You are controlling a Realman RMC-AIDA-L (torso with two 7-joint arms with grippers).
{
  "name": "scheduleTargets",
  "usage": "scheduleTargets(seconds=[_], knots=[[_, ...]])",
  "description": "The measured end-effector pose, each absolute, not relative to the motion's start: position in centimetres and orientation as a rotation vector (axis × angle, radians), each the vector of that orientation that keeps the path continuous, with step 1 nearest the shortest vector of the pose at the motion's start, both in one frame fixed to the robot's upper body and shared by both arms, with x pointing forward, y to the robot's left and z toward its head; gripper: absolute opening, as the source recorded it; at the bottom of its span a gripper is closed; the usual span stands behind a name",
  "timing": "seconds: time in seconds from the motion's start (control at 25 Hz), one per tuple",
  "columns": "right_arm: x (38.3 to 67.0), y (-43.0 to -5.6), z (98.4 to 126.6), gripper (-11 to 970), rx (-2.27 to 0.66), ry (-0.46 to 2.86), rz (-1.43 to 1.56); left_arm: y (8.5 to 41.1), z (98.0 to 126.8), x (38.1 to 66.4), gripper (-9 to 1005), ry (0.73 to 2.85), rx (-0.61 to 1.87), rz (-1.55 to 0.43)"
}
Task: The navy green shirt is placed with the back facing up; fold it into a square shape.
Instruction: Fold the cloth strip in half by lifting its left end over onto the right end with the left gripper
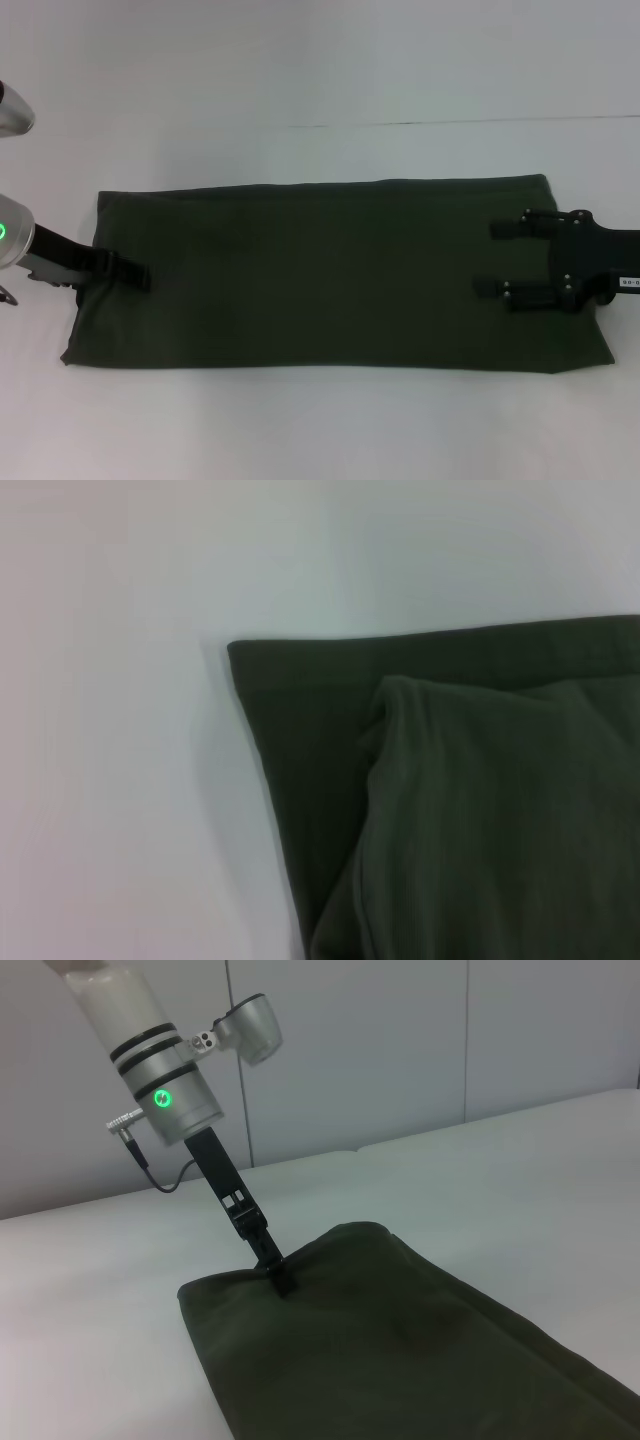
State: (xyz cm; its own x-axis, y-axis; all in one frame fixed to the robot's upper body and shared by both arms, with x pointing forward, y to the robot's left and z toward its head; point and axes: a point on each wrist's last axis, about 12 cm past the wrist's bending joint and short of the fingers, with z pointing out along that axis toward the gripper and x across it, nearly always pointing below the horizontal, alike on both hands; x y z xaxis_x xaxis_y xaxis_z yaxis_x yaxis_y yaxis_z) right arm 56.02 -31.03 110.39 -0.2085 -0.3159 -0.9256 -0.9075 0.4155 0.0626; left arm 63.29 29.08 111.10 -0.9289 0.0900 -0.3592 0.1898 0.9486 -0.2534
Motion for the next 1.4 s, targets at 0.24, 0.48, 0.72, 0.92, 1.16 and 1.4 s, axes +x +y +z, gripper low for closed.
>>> scheduleTargets(seconds=[0.24,0.48,0.72,0.92,1.16,1.4], knots=[[56.05,-31.03,110.43,881,-1.065,1.741,0.798,29.08,111.12,63.31,911,2.755,0.206,-0.402],[56.06,-31.02,110.43,881,-1.066,1.74,0.798,29.09,111.08,63.31,911,2.755,0.206,-0.4],[56.05,-30.99,110.43,881,-1.064,1.739,0.799,29.02,111.05,63.28,911,2.76,0.218,-0.393],[56.05,-30.96,110.42,881,-1.063,1.739,0.8,28.75,110.89,63.21,902,2.764,0.223,-0.4],[56.05,-30.98,110.43,881,-1.062,1.738,0.8,28.54,110.85,63.23,818,2.768,0.231,-0.404],[56.06,-31.0,110.43,881,-1.06,1.738,0.798,28.5,110.93,63.29,637,2.767,0.233,-0.404]])
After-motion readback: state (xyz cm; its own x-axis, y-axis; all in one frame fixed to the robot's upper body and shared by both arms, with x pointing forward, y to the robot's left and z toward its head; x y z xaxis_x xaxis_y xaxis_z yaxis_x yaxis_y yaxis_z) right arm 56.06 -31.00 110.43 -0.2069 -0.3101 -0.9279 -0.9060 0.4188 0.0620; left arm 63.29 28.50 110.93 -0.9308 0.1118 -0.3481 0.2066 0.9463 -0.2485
